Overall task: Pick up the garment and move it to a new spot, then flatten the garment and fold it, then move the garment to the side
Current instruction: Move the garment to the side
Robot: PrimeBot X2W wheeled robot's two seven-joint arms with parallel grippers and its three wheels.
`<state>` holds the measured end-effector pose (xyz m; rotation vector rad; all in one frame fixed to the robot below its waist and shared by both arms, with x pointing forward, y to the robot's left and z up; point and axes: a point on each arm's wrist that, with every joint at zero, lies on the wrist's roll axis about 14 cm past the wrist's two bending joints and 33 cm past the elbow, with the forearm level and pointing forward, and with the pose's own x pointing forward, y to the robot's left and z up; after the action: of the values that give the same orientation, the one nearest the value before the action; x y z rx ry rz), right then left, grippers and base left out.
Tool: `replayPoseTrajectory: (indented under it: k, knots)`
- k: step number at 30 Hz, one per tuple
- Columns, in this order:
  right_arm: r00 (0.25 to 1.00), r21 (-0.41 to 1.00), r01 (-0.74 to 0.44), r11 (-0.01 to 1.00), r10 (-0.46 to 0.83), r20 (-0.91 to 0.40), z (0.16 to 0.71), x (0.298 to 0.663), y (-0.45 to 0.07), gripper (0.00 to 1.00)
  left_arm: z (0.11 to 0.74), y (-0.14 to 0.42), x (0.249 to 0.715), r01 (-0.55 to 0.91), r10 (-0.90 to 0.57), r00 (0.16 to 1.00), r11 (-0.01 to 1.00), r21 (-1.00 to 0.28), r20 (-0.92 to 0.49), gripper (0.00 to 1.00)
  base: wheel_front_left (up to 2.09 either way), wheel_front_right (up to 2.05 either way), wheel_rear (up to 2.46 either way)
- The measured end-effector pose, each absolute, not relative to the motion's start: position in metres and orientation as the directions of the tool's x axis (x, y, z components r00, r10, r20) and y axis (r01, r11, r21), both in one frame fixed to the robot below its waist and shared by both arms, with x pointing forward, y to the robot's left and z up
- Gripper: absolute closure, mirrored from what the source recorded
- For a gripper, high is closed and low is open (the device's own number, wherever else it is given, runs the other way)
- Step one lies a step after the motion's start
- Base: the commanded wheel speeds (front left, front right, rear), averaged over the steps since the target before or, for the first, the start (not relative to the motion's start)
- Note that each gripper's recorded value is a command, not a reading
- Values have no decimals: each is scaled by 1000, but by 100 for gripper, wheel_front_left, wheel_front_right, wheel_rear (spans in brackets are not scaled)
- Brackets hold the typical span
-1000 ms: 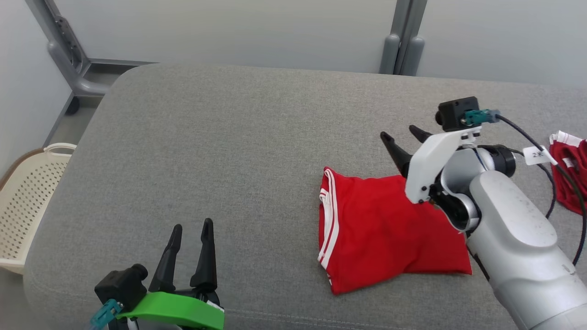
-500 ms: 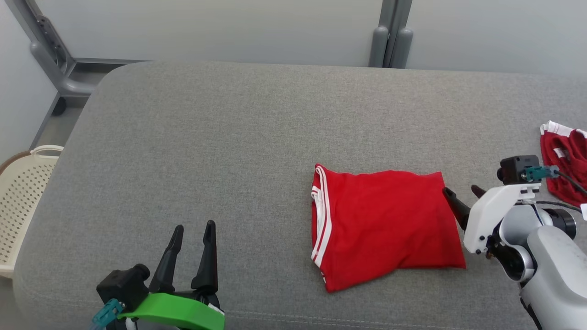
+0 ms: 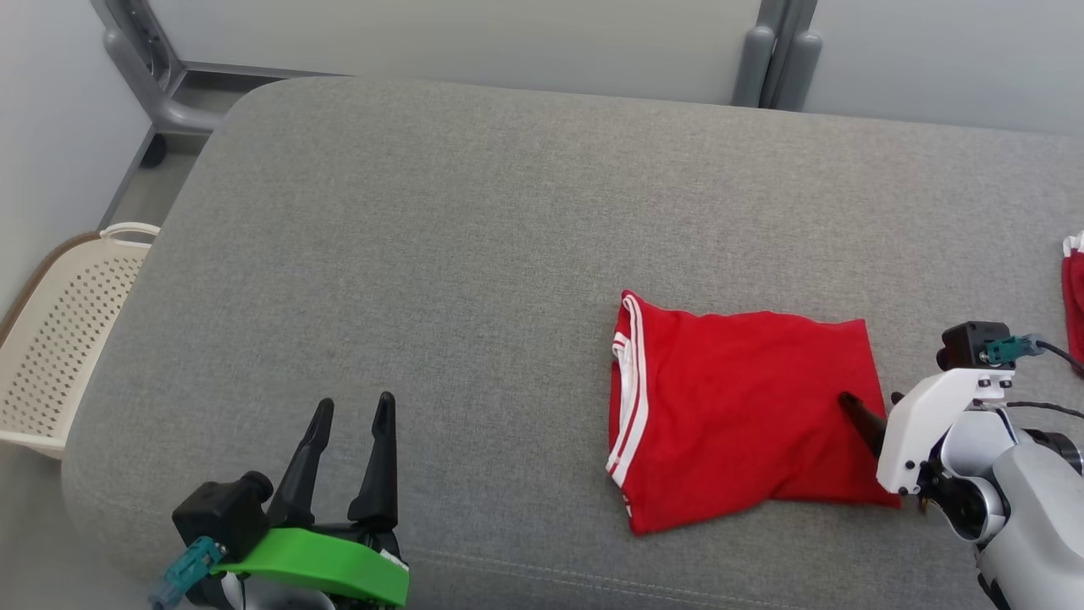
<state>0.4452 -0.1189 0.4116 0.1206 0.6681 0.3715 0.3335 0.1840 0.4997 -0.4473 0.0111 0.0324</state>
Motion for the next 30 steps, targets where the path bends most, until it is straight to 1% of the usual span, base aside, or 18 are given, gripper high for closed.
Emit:
replayPoseTrajectory:
  k: [11, 22, 23, 24, 26, 27, 30]
  knots:
    - [661, 267, -319, 910, 415, -625, 393, 449, -97, 0, 499, 207, 325, -96, 90, 995, 923, -374, -34, 0, 0, 0, 0]
    - [647, 254, -322, 912, 407, -645, 390, 455, -98, 0, 503, 215, 320, -114, 111, 993, 924, -364, -28, 0, 0, 0, 0]
    - [644, 252, -324, 912, 408, -647, 389, 455, -97, 37, 503, 215, 320, -115, 112, 993, 924, -364, -29, 0, 0, 0, 0]
    - [641, 253, -327, 911, 410, -649, 389, 454, -96, 58, 503, 215, 320, -115, 112, 993, 924, -364, -30, 0, 0, 0, 0]
    - [635, 248, -336, 909, 413, -653, 388, 454, -95, 83, 503, 215, 320, -117, 114, 993, 924, -364, -30, 0, 0, 0, 0]
    - [635, 244, -342, 907, 415, -652, 389, 454, -95, 100, 503, 215, 321, -117, 113, 993, 924, -364, -30, 0, 0, 0, 0]
    - [643, 244, -347, 906, 419, -641, 391, 454, -94, 100, 503, 213, 322, -112, 109, 994, 925, -364, -29, 0, 0, 0, 0]
